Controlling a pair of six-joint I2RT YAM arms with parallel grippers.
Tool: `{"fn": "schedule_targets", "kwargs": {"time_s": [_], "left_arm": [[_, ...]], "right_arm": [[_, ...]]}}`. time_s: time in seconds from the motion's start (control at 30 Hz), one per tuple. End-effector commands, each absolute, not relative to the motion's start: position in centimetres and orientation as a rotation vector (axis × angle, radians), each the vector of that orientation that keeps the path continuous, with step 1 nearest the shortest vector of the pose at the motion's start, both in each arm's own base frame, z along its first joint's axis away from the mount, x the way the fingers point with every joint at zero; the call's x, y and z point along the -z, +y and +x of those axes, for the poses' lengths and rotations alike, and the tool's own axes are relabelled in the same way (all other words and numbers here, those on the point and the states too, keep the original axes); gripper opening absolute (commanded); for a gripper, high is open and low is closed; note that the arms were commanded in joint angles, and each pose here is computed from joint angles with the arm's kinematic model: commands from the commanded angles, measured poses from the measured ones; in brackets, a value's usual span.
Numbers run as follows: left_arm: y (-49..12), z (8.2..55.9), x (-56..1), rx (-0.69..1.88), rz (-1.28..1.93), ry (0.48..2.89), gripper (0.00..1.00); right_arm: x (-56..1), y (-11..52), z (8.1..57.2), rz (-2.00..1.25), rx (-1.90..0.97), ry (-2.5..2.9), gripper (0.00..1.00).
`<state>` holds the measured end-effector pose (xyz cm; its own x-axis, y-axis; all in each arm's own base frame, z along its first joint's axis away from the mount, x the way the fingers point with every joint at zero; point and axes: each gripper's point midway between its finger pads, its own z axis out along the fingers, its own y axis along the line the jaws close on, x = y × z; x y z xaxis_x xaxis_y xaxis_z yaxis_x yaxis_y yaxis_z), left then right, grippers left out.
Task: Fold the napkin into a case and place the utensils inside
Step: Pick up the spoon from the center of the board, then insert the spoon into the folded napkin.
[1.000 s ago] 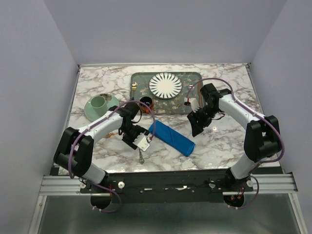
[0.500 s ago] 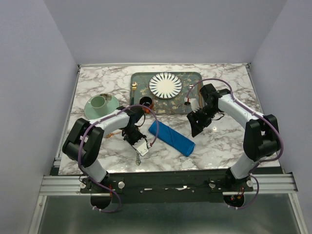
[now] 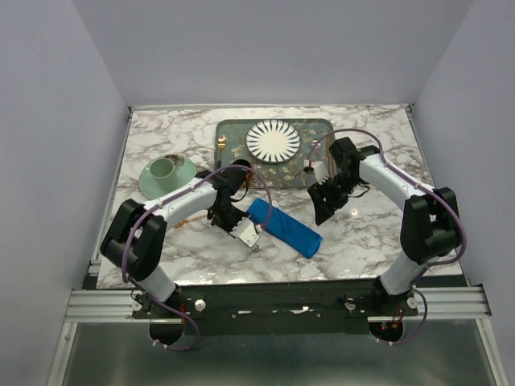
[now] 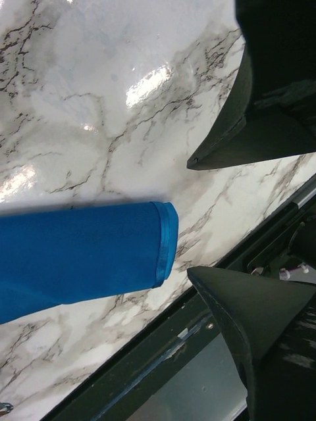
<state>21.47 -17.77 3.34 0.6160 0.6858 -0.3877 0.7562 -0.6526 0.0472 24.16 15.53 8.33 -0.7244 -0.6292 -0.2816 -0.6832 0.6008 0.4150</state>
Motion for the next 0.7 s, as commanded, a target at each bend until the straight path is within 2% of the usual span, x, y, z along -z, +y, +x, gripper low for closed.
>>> {"fn": "schedule_targets", "kwargs": {"time_s": [0.0,0.17,0.33,0.67], "left_arm": [[-20.2,23.3,-9.4,0.376,2.426,1.261,0.0],[-21.9,25.6,-13.2,0.306,2.252,1.379,0.0],[-23.3,25.8,-14.0,0.281,2.203,1.418,0.0],[-24.5,31.0,-12.6,0.011,2.262,1.511,0.0]], "right_arm": [[-11.5,17.5,24.6,-1.077,-0.922,2.612,0.68],[-15.3,20.8,23.8,-1.002,-1.246,2.502,0.72],[-17.4,23.3,24.2,-0.871,-1.526,2.472,0.76],[-11.8,20.2,26.0,-0.75,-1.13,2.71,0.76]]}}
